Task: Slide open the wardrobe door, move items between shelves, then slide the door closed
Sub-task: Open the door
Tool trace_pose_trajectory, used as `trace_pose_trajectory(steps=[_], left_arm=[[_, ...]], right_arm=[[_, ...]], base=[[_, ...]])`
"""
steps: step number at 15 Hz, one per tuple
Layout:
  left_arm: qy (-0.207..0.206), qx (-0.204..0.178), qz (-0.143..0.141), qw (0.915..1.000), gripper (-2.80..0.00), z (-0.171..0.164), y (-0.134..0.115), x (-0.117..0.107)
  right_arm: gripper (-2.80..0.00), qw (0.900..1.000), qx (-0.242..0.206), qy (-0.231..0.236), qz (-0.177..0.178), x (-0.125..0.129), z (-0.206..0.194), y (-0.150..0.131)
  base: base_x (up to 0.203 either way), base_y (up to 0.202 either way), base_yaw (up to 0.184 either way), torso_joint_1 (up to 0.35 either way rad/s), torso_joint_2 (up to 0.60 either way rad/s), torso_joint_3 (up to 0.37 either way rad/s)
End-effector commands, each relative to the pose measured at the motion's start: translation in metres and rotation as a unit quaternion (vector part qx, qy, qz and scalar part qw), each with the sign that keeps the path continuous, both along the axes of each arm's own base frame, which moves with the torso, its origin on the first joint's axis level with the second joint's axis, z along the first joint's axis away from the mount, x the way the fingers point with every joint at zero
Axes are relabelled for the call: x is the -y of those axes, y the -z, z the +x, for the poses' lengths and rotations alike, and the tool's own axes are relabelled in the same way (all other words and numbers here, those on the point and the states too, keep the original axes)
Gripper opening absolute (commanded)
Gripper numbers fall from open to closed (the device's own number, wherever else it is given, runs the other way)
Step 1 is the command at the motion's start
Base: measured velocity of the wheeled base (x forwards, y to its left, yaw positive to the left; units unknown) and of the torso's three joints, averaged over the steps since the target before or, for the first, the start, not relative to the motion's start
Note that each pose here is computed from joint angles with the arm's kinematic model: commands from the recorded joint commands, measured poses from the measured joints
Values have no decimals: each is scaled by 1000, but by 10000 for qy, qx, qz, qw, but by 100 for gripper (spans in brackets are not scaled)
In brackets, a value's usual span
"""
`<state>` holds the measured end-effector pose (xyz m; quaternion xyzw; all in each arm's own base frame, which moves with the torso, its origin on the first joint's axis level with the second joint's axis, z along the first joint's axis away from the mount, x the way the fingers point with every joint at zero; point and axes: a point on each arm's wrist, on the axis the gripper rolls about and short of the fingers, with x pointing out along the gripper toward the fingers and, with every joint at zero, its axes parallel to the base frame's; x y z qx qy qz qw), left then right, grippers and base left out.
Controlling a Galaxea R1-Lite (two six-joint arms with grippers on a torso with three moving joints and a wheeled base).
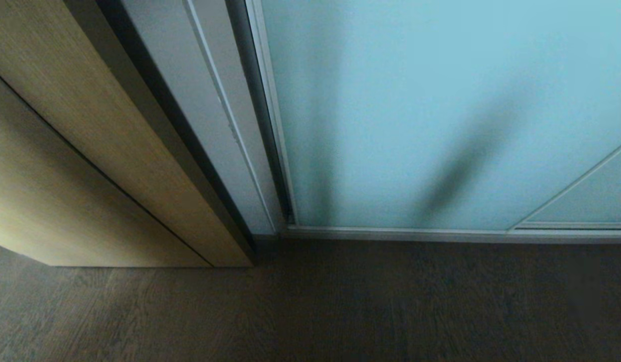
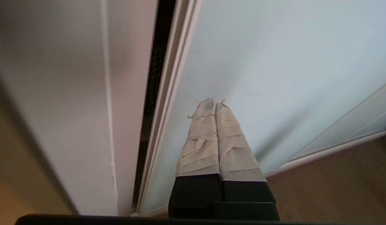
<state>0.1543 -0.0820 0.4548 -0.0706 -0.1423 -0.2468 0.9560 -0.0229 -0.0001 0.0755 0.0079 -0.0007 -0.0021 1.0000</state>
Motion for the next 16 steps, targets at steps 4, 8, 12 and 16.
trace_pose_trajectory(steps=[4,8,12,16], left_arm=[[-272,36,-45,9996,-280,37,3,27],[-359,555,-401,9970,-280,32,-26,31],[-379,1277,-486,9899,-280,31,-33,46],[-382,1478,-595,9865,-280,39,-23,54]], right_arm=[[-280,10000,-6,-5,-2,0,0,0],[-280,10000,-6,-5,-2,0,0,0],[-280,10000,-6,-5,-2,0,0,0],[-280,10000,-6,-5,-2,0,0,0]], base=[[0,0,0,0,0,0],[0,0,0,0,0,0],[0,0,0,0,0,0],[0,0,0,0,0,0]])
